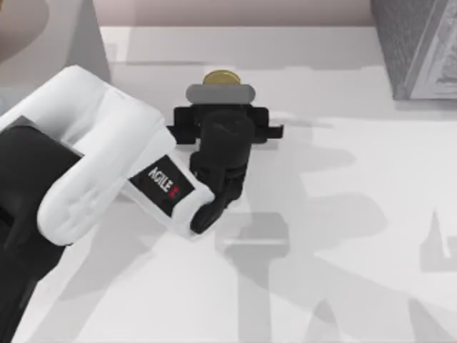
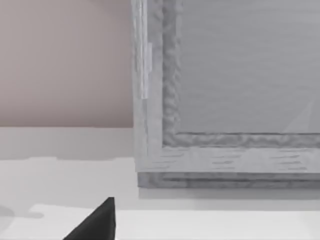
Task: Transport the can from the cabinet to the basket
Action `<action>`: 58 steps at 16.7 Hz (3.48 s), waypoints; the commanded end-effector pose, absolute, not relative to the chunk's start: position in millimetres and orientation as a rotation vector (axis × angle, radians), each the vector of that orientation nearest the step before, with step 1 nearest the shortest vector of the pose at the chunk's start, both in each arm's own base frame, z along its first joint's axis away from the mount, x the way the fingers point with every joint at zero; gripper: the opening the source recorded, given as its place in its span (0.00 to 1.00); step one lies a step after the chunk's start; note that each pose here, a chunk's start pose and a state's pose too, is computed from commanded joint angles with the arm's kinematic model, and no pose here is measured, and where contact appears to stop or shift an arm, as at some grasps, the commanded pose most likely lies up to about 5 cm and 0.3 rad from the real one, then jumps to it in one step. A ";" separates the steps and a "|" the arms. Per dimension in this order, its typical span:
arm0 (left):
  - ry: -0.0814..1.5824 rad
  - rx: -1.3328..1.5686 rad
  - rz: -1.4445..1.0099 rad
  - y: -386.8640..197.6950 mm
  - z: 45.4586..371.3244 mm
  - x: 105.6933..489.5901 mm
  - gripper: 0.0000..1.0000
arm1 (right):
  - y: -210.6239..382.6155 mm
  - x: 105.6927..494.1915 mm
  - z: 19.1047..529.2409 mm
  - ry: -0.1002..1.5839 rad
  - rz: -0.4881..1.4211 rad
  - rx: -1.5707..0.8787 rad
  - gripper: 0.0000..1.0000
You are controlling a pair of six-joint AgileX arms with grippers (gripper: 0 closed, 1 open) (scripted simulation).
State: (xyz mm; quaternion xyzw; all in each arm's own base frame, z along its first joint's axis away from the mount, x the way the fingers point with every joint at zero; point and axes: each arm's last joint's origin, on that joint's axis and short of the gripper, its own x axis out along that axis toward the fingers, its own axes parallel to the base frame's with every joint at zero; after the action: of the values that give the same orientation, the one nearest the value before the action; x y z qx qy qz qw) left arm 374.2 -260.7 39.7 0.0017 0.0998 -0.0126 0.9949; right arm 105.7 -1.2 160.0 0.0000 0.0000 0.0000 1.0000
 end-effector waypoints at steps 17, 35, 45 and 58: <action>0.201 0.005 -0.028 -262.0 41.8 372.5 0.00 | -1.2 105.7 160.0 0.000 0.000 0.000 1.00; 0.163 -0.043 -0.035 -135.7 291.5 160.9 0.00 | -1.2 105.7 160.0 0.000 0.000 0.000 1.00; 0.198 0.003 -0.029 -56.6 241.3 78.1 0.00 | -1.2 105.7 160.0 0.000 0.000 0.000 1.00; 0.074 -0.351 -0.156 -65.0 314.5 99.5 0.00 | -1.2 105.7 160.0 0.000 0.000 0.000 1.00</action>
State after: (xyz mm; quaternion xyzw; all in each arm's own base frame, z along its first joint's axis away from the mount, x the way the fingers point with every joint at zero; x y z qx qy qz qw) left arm 99.5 -65.0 314.5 -0.1743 0.0369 -0.0777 0.9809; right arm 105.7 -1.2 160.0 0.0000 0.0000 0.0000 1.0000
